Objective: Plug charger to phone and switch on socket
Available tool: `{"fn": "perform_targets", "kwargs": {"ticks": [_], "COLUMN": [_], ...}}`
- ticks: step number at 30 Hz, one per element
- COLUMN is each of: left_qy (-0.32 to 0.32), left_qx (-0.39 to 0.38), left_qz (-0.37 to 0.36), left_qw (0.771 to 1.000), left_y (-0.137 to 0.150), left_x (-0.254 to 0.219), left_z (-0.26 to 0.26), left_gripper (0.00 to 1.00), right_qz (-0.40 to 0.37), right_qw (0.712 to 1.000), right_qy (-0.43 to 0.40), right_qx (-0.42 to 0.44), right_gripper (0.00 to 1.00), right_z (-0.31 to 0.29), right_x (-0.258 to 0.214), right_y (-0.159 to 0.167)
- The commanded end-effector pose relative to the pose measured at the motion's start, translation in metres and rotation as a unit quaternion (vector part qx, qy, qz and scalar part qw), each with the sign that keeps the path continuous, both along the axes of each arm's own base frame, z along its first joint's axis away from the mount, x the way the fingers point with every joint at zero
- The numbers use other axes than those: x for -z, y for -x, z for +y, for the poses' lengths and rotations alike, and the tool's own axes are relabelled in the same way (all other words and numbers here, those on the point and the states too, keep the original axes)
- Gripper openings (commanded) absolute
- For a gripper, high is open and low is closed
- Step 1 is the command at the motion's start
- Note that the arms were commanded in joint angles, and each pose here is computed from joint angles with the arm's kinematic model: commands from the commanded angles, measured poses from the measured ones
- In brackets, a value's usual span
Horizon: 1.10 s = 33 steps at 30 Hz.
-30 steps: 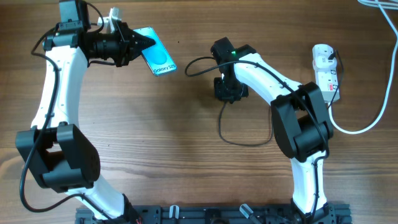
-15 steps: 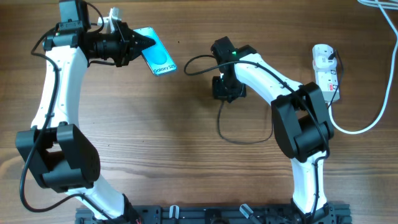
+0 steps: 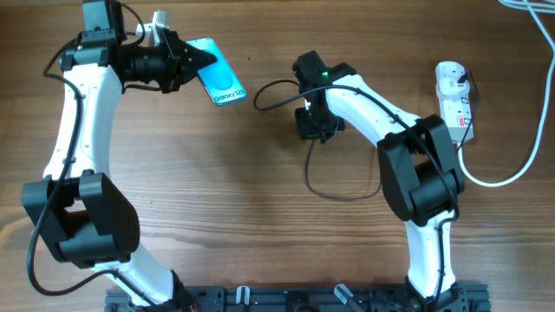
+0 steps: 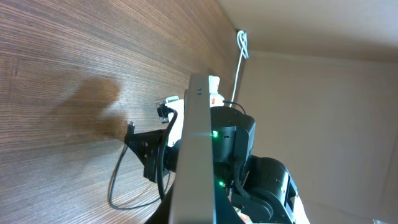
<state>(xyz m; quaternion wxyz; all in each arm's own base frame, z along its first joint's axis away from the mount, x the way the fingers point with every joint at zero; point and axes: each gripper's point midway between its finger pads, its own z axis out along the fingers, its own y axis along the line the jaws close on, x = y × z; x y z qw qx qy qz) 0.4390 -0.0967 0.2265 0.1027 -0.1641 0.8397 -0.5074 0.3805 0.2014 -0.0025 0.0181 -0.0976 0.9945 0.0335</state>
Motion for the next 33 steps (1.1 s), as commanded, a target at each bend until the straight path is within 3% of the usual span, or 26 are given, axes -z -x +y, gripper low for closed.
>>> {"fn": "perform_targets", "kwargs": {"ticks": [1, 5, 8, 11, 14, 20, 23, 26, 33], "left_qy": [0.015, 0.015, 0.004, 0.003, 0.028, 0.059, 0.098, 0.122, 0.123], "left_qx": [0.009, 0.009, 0.003, 0.002, 0.042, 0.073, 0.099, 0.12, 0.13], "left_qz": [-0.021, -0.02, -0.019, -0.017, -0.058, -0.096, -0.135, -0.169, -0.2], "left_qw": [1.0, 1.0, 1.0, 1.0, 0.997, 0.991, 0.981, 0.971, 0.963], "left_y": [0.003, 0.003, 0.001, 0.001, 0.007, 0.011, 0.012, 0.014, 0.011], "left_x": [-0.018, -0.018, -0.015, -0.014, -0.026, -0.04, -0.059, -0.073, -0.08], "left_z": [-0.004, -0.004, -0.002, -0.001, -0.009, -0.016, -0.022, -0.025, -0.025], "left_gripper": [0.04, 0.04, 0.04, 0.04, 0.04, 0.04, 0.04, 0.04, 0.04], "right_qz": [-0.018, 0.022, 0.022, 0.02, 0.009, -0.047, -0.056, -0.038, -0.016], "right_qw": [0.999, 0.999, 1.0, 0.998, 0.984, 0.94, 0.905, 0.879, 0.788], "right_qy": [0.024, 0.024, 0.017, -0.051, -0.163, -0.308, -0.369, -0.416, -0.547], "right_qx": [-0.016, -0.02, -0.009, -0.016, -0.07, -0.139, -0.206, -0.23, -0.281], "right_gripper": [0.05, 0.05, 0.05, 0.04, 0.04, 0.04, 0.04, 0.04, 0.04], "right_z": [-0.007, -0.004, -0.002, 0.014, 0.038, 0.051, 0.059, 0.066, 0.103], "right_x": [0.003, 0.033, 0.028, 0.003, -0.042, -0.141, -0.177, -0.193, -0.238], "right_y": [-0.006, 0.01, 0.009, 0.006, 0.007, 0.014, 0.037, 0.056, 0.09]}}
